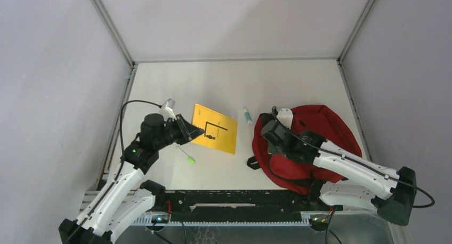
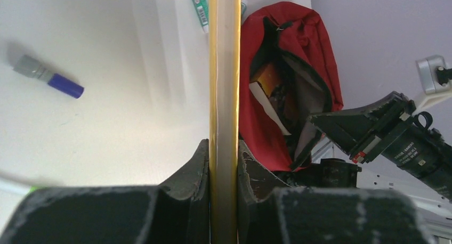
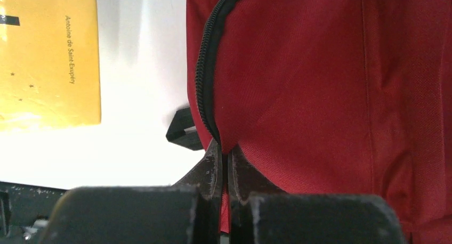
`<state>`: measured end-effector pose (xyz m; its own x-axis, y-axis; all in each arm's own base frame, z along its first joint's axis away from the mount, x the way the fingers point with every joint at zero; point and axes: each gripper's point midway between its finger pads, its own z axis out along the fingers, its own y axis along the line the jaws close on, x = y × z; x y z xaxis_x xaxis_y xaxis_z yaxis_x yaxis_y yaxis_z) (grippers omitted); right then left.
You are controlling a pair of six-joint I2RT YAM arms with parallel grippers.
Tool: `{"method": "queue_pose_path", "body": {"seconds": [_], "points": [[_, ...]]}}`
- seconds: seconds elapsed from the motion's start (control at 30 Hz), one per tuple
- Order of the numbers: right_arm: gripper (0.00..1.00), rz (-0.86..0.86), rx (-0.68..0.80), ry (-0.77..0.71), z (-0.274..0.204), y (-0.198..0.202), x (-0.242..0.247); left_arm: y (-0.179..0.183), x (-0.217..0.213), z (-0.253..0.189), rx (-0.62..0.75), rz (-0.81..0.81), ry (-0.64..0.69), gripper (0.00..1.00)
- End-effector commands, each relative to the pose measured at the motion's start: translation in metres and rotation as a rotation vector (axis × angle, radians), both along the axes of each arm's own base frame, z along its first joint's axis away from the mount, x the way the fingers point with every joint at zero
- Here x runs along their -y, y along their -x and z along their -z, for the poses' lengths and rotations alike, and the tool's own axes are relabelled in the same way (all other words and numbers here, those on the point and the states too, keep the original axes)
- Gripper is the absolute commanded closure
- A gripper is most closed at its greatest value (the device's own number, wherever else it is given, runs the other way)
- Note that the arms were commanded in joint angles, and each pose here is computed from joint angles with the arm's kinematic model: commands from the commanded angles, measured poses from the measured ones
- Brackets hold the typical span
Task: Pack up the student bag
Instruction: Place the book in the student bag.
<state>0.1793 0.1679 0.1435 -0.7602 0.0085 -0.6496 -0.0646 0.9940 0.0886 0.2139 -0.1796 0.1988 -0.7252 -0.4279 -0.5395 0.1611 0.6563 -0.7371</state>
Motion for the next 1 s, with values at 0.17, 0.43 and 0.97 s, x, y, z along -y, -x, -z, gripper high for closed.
{"method": "queue_pose_path", "body": {"seconds": [0.17, 0.43, 0.97], "points": [[1.0, -0.111, 0.02, -0.437, -0.074, -0.013, -0.003, 0.012, 0.055, -0.063, 0.139, 0.115, 0.244, 1.0], [1.0, -0.035, 0.02, -0.575, -0.091, -0.021, 0.018, 0.018, 0.099, -0.076, 0.087, 0.068, 0.53, 1.0], [1.0, -0.018, 0.074, -0.653, -0.107, -0.029, 0.013, -0.017, 0.198, -0.065, -0.011, -0.012, 0.704, 1.0]]}}
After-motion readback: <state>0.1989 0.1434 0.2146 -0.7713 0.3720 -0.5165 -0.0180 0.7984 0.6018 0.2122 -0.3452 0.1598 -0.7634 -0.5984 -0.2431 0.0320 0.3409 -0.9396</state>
